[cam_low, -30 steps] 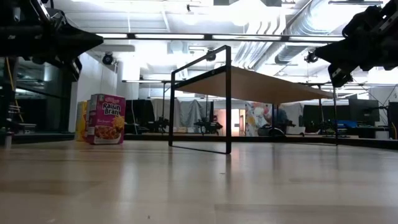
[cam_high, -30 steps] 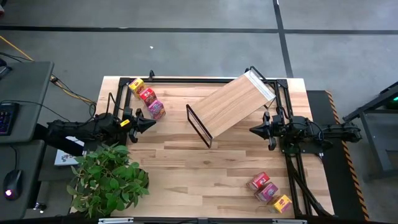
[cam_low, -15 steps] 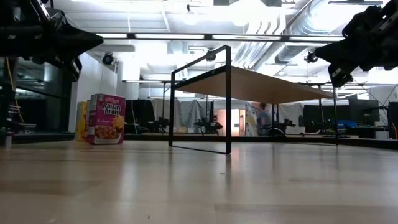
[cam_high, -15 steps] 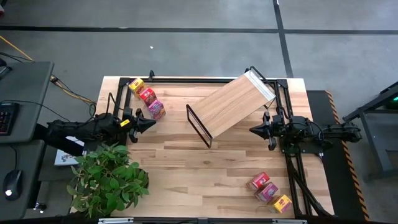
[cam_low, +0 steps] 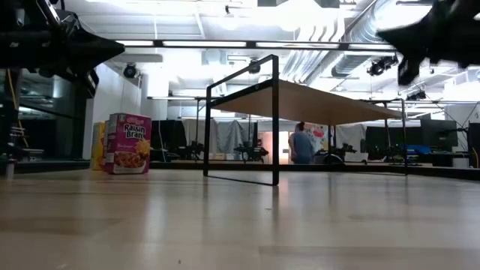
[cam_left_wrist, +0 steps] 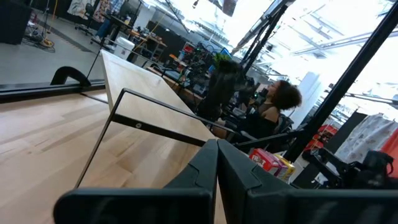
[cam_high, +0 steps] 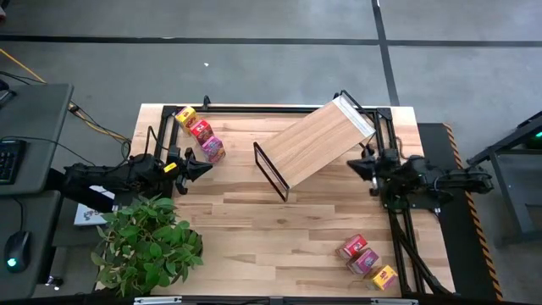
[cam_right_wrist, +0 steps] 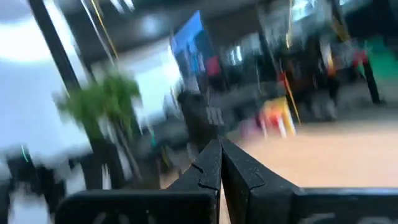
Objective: Stack cereal on shelf
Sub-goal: Put the bottom red cereal box on the shelf
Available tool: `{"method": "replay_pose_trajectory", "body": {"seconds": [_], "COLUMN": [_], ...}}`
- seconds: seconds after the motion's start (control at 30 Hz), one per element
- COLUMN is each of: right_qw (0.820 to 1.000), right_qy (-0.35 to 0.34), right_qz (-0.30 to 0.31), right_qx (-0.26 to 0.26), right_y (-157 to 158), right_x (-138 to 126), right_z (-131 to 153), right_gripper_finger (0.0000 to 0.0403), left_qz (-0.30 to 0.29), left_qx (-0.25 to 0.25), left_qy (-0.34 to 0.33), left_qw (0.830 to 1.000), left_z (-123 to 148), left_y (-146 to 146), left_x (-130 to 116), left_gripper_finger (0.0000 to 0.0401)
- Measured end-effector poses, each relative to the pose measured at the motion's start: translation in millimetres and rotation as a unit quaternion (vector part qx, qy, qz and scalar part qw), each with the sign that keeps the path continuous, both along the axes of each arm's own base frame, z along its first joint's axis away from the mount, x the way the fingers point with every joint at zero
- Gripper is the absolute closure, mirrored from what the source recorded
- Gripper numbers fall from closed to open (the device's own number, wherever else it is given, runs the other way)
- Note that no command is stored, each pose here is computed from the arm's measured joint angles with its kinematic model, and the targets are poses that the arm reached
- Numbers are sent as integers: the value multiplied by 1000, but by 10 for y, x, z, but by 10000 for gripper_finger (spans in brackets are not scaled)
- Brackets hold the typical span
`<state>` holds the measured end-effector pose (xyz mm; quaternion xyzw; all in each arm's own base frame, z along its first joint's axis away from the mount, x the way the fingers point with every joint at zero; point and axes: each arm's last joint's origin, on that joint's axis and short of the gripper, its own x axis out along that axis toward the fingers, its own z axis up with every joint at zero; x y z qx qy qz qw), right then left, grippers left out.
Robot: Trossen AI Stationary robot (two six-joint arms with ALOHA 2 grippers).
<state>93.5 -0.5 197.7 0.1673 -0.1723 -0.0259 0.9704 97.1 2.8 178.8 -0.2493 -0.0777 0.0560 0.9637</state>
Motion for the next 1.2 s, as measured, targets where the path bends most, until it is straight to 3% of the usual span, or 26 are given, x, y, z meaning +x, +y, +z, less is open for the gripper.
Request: {"method": "replay_pose_trajectory", "body": {"seconds": [0.07, 0.17, 0.3, 0.47, 0.57, 0.67, 0.77, 0.83, 0.93, 1.03, 1.2], "right_qw": [996, 978, 975, 985, 984, 974, 955, 937, 894, 836, 720], "right_qy": [-76, -163, -139, -44, 52, 182, 263, 314, 414, 513, 651], "right_qz": [34, 122, 153, 151, 154, 132, 136, 149, 155, 144, 73], "right_qx": [-9, -53, -79, -67, -71, -42, -5, 22, 70, 129, 228], "right_y": [19, 86, 155, 255, 301, 315, 374, 442, 566, 712, 969], "right_x": [-39, -71, 80, 506, 772, 967, 1095, 1157, 1202, 1196, 1082], "right_z": [139, 297, 492, 843, 1048, 1225, 1440, 1572, 1701, 1751, 1707], "right_gripper_finger": [403, 403, 403, 402, 395, 376, 347, 324, 292, 269, 256], "left_qz": [0, 0, 0, 0, 0, 0, 0, 0, 0, 0, 0], "left_qx": [0, 0, 0, 0, 0, 0, 0, 0, 0, 0, 0], "left_qy": [0, 0, 0, 0, 0, 0, 0, 0, 0, 0, 0], "left_qw": [1000, 1000, 1000, 1000, 1000, 1000, 1000, 1000, 1000, 1000, 1000], "left_z": [0, 0, 0, 0, 0, 0, 0, 0, 0, 0, 0], "left_y": [0, 0, 0, 0, 0, 0, 0, 0, 0, 0, 0], "left_x": [0, 0, 0, 0, 0, 0, 0, 0, 0, 0, 0], "left_gripper_finger": [400, 400, 400, 400, 400, 400, 400, 400, 400, 400, 400]}}
